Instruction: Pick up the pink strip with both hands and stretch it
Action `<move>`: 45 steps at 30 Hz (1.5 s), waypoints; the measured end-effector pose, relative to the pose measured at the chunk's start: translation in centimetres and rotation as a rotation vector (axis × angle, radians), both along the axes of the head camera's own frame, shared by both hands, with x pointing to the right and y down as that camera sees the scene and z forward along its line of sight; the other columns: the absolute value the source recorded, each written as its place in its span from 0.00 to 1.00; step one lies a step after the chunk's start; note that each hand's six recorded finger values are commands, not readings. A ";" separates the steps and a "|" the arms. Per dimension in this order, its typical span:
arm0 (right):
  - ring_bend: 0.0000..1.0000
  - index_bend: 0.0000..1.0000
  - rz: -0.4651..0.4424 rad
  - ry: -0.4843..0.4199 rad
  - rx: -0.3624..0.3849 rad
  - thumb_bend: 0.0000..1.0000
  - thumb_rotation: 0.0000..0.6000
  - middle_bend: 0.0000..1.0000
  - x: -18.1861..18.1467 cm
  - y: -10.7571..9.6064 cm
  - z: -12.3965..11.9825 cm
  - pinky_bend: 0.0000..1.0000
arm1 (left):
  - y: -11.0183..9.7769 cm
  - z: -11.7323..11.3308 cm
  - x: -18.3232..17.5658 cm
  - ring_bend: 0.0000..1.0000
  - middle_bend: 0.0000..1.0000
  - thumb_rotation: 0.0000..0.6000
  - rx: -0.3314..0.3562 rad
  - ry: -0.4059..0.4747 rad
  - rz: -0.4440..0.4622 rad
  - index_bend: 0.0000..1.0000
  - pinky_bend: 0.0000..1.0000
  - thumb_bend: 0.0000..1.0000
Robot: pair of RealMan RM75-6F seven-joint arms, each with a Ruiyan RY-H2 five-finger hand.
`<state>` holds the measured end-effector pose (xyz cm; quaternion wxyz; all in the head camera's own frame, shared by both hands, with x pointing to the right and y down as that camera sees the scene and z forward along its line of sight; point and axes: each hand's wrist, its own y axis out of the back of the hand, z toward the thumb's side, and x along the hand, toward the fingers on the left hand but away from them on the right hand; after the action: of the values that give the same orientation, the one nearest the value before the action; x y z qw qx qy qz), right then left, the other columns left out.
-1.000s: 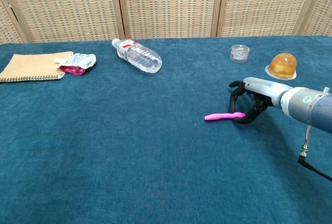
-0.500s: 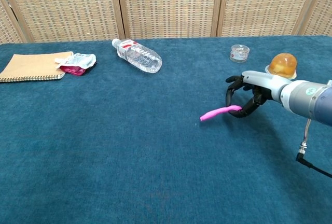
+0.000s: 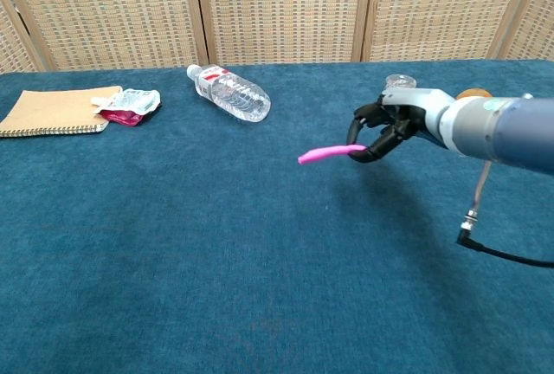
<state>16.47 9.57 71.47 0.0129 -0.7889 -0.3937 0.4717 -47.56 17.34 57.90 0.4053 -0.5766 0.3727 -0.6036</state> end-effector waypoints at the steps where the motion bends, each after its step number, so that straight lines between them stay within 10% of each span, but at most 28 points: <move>1: 0.00 0.67 0.010 -0.010 -0.009 0.66 1.00 0.06 -0.4 -0.2 -0.1 0.00 | -0.3 -0.1 0.2 0.00 0.00 1.00 0.004 0.003 0.009 0.00 0.00 0.00; 22: 0.00 0.68 0.206 -0.300 -0.213 0.65 1.00 0.06 -13.8 -3.2 -1.6 0.00 | -7.0 1.2 5.4 0.00 0.00 1.00 0.063 0.092 0.187 0.00 0.00 0.00; 31: 0.00 0.69 0.201 -0.332 -0.221 0.65 1.00 0.07 -14.3 -2.2 -1.8 0.00 | -8.9 2.9 10.0 0.00 0.00 1.00 0.086 0.176 0.274 0.16 0.00 0.19; 45: 0.00 0.70 0.219 -0.340 -0.212 0.65 1.00 0.07 -13.6 -1.8 -1.9 0.00 | -8.7 7.6 19.3 0.00 0.00 1.00 0.051 0.360 0.351 0.34 0.00 0.20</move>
<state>2.85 7.72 69.56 -0.1876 -0.8065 -0.4218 0.3694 -28.22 8.59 65.47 0.4454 -0.7203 0.3483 -0.4019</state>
